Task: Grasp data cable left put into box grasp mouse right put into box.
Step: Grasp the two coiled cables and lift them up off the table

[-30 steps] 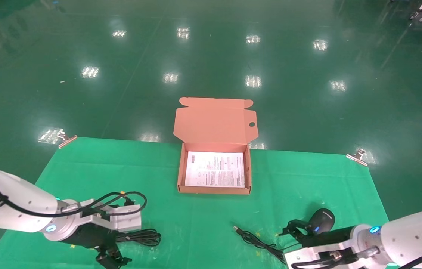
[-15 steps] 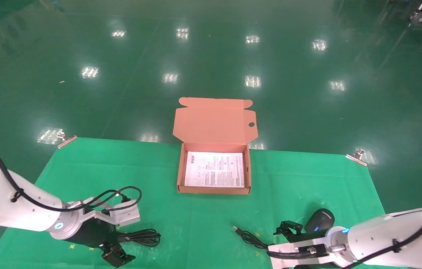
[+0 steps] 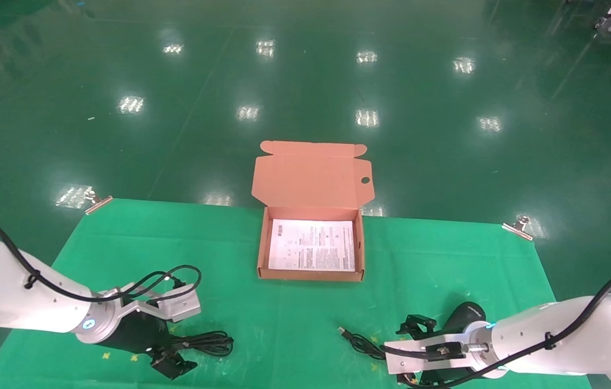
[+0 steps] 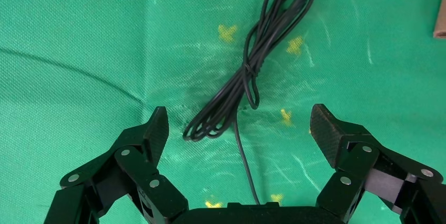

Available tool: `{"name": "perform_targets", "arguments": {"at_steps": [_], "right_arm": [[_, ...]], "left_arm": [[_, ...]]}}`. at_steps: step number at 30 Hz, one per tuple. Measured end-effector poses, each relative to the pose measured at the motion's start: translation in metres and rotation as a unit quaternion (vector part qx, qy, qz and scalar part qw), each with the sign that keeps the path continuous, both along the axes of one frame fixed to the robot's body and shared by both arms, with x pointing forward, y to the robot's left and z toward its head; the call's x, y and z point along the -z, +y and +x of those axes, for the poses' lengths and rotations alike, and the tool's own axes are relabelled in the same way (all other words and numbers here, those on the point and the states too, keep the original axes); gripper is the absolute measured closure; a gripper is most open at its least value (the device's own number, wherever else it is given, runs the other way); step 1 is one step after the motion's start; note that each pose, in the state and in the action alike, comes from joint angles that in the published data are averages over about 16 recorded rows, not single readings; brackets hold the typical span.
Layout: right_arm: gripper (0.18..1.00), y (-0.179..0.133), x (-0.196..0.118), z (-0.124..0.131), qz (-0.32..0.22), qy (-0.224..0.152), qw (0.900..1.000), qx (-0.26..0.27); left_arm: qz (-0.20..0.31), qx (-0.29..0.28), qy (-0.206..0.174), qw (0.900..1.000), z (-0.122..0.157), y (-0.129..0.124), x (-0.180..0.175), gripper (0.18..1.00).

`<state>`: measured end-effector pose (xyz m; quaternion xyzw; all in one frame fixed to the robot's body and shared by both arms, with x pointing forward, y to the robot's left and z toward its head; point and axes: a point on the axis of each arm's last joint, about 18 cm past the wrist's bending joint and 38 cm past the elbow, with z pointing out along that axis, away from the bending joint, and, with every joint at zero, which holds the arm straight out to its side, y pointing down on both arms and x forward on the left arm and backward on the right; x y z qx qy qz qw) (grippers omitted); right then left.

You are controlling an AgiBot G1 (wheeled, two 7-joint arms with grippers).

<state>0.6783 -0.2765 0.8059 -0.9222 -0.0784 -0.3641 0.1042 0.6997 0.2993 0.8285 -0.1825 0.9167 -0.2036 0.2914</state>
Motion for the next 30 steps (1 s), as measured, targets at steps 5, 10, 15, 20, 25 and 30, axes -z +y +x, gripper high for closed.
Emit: {"name": "perform_targets", "arguments": {"at_steps": [5, 10, 15, 20, 25, 30], "right_arm": [[0.204, -0.0002, 0.0, 0.0006, 0.0, 0.0, 1.0, 0.001], [0.242, 0.0, -0.0008, -0.0002, 0.0, -0.001, 1.0, -0.001], [0.309, 0.0001, -0.0012, -0.0009, -0.001, -0.001, 1.0, -0.002], [0.405, 0.0001, -0.0014, -0.0014, -0.001, -0.001, 1.0, -0.003], [0.513, 0.0002, -0.0015, -0.0017, -0.001, -0.001, 1.0, -0.004], [0.63, 0.0003, -0.0016, -0.0019, -0.001, -0.001, 1.0, -0.004]], "left_arm": [[-0.001, -0.001, 0.0, 1.0, 0.0004, 0.0004, 0.0004, 0.215], [-0.001, 0.001, 0.0, 1.0, -0.0002, -0.0005, -0.0004, 0.259], [0.0, 0.002, 0.0, 1.0, -0.0007, -0.001, -0.001, 0.327], [0.001, 0.003, 0.0, 1.0, -0.001, -0.0014, -0.0013, 0.414], [0.002, 0.004, 0.0, 1.0, -0.0012, -0.0017, -0.0015, 0.533], [0.002, 0.004, 0.0, 1.0, -0.0013, -0.0018, -0.0016, 0.657]]}}
